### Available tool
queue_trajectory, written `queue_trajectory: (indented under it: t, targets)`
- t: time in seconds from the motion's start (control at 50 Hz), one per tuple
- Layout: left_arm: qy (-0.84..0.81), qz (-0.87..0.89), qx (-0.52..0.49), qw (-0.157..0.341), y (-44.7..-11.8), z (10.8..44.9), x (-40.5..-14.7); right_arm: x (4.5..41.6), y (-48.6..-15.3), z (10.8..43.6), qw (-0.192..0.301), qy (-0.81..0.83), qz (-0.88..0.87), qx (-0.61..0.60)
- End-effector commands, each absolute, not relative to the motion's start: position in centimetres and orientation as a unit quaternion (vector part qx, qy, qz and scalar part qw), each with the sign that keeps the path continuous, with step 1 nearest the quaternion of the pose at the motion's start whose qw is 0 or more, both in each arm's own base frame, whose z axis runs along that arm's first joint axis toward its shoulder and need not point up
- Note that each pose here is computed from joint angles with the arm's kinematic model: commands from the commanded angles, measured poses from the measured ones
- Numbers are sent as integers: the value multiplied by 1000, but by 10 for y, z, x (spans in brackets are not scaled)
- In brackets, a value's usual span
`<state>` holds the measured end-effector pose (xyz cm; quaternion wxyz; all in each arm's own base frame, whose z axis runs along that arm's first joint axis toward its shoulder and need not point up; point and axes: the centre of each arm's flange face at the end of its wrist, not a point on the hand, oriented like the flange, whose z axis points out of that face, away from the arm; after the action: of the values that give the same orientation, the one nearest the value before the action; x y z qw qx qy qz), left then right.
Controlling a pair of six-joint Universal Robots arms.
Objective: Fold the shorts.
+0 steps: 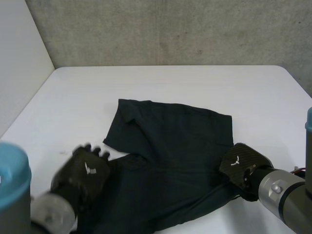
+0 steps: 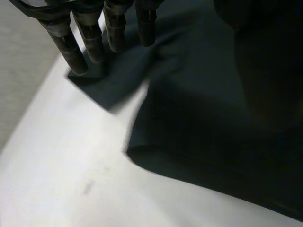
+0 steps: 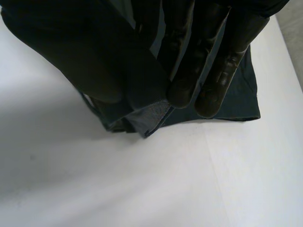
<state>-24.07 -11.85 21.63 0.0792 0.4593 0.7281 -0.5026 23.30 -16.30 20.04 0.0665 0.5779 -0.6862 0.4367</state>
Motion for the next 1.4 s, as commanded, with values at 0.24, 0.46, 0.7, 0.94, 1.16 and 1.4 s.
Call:
queue_trajectory:
  t: [0.24, 0.46, 0.7, 0.94, 1.16, 1.4]
  targets:
    - [692, -586, 420, -12, -264, 184, -260, 237, -168, 175, 63, -681, 472, 556]
    - [719, -545, 430, -20, -295, 131, -273, 238, -173, 174, 67, -674, 490, 549]
    - [736, -535, 414, 16, -311, 113, -270, 239, -173, 172, 62, -680, 489, 543]
    - [769, -521, 333, 164, -302, 123, -250, 240, -174, 174, 50, -690, 494, 526]
    - [745, -542, 360, 145, -267, 142, -275, 240, -172, 173, 47, -691, 493, 527]
    - [747, -598, 279, 82, -218, 222, -250, 241, -181, 177, 19, -714, 503, 487]
